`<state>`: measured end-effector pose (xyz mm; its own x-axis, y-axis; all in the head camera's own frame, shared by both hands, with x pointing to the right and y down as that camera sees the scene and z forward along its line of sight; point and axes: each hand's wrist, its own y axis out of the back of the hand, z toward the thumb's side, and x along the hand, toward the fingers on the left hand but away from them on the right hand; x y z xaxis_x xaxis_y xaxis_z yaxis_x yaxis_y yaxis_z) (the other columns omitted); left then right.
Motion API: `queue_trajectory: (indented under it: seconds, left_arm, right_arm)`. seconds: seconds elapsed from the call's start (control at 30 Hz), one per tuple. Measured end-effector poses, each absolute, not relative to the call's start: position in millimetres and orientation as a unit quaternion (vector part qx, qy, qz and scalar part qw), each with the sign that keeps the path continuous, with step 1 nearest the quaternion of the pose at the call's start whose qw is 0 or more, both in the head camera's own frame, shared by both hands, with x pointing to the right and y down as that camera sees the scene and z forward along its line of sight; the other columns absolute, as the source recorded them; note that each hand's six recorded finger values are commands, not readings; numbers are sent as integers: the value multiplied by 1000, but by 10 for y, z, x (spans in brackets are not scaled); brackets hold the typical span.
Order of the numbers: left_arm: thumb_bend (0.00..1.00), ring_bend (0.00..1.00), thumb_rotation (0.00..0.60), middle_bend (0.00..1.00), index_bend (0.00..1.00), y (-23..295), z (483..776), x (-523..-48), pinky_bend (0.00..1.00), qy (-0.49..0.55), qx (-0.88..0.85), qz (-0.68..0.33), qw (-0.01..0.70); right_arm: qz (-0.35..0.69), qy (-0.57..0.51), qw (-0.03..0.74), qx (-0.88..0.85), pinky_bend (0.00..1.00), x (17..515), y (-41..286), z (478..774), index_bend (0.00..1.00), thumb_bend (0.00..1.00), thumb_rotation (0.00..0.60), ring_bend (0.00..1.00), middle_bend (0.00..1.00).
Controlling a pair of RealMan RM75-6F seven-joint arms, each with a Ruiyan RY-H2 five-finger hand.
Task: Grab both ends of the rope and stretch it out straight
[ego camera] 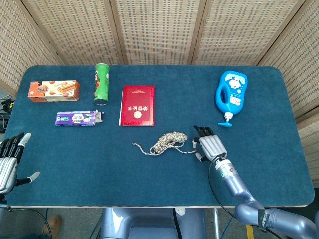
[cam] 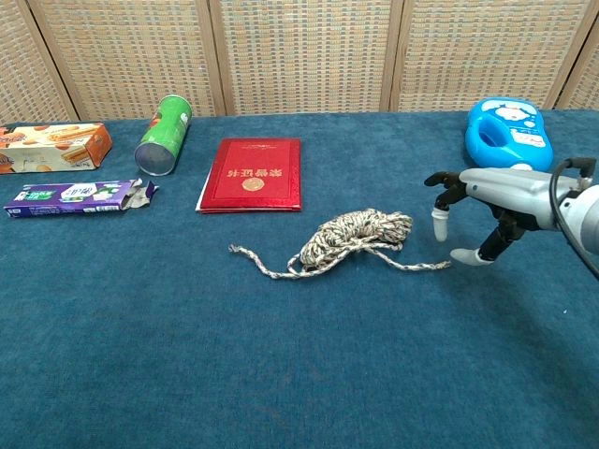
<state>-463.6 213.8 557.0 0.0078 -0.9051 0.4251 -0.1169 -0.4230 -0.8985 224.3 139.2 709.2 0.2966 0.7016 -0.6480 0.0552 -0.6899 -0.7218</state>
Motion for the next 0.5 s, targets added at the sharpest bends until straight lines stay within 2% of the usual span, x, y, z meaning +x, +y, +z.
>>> queue_trajectory:
  seconds: [0.5]
  left_arm:
    - [0, 0, 600, 0, 0, 2146, 5588, -4624, 0, 408, -622, -573, 343]
  right_arm:
    - [543, -256, 304, -740, 0, 2120, 1480, 7292, 503, 358, 600, 0, 0]
